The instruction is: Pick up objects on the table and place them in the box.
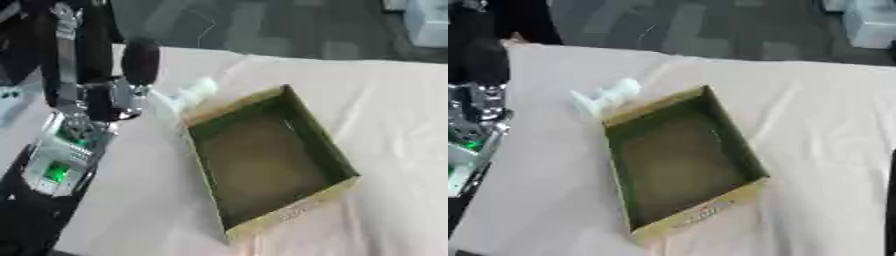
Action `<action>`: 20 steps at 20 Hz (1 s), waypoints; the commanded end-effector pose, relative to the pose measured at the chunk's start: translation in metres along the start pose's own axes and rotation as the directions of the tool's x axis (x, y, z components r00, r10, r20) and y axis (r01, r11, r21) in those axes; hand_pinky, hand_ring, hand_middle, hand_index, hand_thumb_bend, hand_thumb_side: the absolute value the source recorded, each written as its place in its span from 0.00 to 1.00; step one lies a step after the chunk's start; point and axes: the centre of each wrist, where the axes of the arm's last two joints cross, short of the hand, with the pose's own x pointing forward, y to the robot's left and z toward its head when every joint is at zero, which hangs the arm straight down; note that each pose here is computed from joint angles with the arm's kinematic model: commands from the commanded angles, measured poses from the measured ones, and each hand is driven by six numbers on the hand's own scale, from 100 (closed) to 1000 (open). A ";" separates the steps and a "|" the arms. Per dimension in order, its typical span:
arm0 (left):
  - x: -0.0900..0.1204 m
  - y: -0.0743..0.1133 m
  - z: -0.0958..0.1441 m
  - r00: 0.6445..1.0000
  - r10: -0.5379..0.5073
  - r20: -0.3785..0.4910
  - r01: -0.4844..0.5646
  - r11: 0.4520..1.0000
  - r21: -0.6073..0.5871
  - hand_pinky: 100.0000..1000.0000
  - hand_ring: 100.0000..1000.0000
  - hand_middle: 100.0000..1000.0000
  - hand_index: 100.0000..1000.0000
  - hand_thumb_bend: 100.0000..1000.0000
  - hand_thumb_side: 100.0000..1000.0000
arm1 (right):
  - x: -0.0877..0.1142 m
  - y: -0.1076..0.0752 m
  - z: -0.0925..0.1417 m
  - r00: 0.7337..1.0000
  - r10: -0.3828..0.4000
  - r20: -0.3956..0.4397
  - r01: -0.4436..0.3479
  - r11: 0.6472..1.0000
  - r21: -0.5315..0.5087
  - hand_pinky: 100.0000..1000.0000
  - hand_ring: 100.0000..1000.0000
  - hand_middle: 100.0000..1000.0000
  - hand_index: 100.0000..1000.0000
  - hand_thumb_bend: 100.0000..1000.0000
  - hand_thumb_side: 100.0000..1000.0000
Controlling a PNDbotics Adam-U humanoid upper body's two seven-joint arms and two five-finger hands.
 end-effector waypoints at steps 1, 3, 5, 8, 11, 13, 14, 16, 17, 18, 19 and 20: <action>0.002 0.006 -0.007 0.999 -0.016 0.027 0.016 1.000 -0.008 0.61 0.61 0.78 0.80 0.23 0.72 | 0.002 -0.004 -0.010 0.999 0.012 0.035 -0.013 1.000 0.013 0.40 0.31 0.31 0.42 0.00 1.00; 0.002 0.006 -0.007 1.000 -0.016 0.026 0.017 1.000 -0.009 0.61 0.61 0.78 0.80 0.23 0.72 | 0.002 -0.004 -0.009 0.999 0.012 0.034 -0.013 1.000 0.013 0.40 0.31 0.31 0.42 0.00 1.00; 0.002 0.006 -0.006 1.000 -0.016 0.025 0.017 1.000 -0.010 0.61 0.61 0.78 0.80 0.23 0.72 | 0.002 -0.004 -0.009 0.999 0.011 0.033 -0.012 1.000 0.014 0.40 0.31 0.31 0.42 0.00 1.00; 0.002 0.006 -0.006 1.000 -0.017 0.024 0.017 1.000 -0.012 0.61 0.61 0.78 0.80 0.23 0.72 | 0.002 -0.004 -0.009 0.999 0.011 0.033 -0.012 1.000 0.014 0.40 0.31 0.31 0.42 0.00 1.00; 0.002 0.006 -0.006 1.000 -0.021 0.020 0.021 1.000 -0.017 0.62 0.61 0.79 0.80 0.22 0.73 | 0.002 -0.004 -0.009 0.999 0.012 0.033 -0.013 1.000 0.013 0.40 0.31 0.31 0.42 0.00 1.00; 0.001 0.008 -0.006 0.999 -0.039 0.002 0.039 0.999 -0.034 0.62 0.62 0.80 0.82 0.20 0.75 | 0.003 -0.004 -0.009 0.999 0.015 0.030 -0.015 1.000 0.008 0.40 0.31 0.31 0.42 0.00 1.00; 0.001 0.010 -0.007 0.998 -0.059 -0.013 0.059 0.997 -0.049 0.62 0.62 0.80 0.82 0.19 0.76 | 0.003 -0.005 -0.009 0.999 0.017 0.027 -0.018 1.000 0.005 0.40 0.31 0.31 0.42 0.00 1.00; -0.001 0.018 -0.011 0.994 -0.107 -0.037 0.104 0.991 -0.089 0.63 0.62 0.81 0.82 0.18 0.75 | 0.004 -0.005 -0.008 1.000 0.020 0.021 -0.021 1.000 0.004 0.40 0.31 0.31 0.42 0.00 1.00; -0.002 0.022 -0.014 0.990 -0.133 -0.048 0.127 0.985 -0.113 0.62 0.61 0.81 0.82 0.16 0.75 | 0.004 -0.005 -0.008 1.000 0.021 0.018 -0.021 1.000 0.004 0.40 0.31 0.31 0.42 0.00 1.00; -0.003 0.031 -0.019 0.983 -0.176 -0.056 0.165 0.973 -0.160 0.62 0.60 0.81 0.82 0.14 0.75 | 0.004 -0.005 -0.008 1.000 0.020 0.016 -0.020 1.000 0.006 0.40 0.31 0.31 0.42 0.00 1.00; -0.003 0.039 -0.025 0.975 -0.213 -0.065 0.196 0.960 -0.201 0.62 0.61 0.81 0.82 0.16 0.75 | 0.004 -0.004 -0.008 1.000 0.018 0.015 -0.018 1.000 0.007 0.40 0.31 0.31 0.42 0.00 1.00; -0.004 0.045 -0.031 0.968 -0.239 -0.071 0.217 0.947 -0.237 0.62 0.60 0.81 0.82 0.11 0.75 | 0.004 -0.004 -0.008 1.000 0.016 0.014 -0.016 1.000 0.009 0.40 0.31 0.31 0.42 0.00 1.00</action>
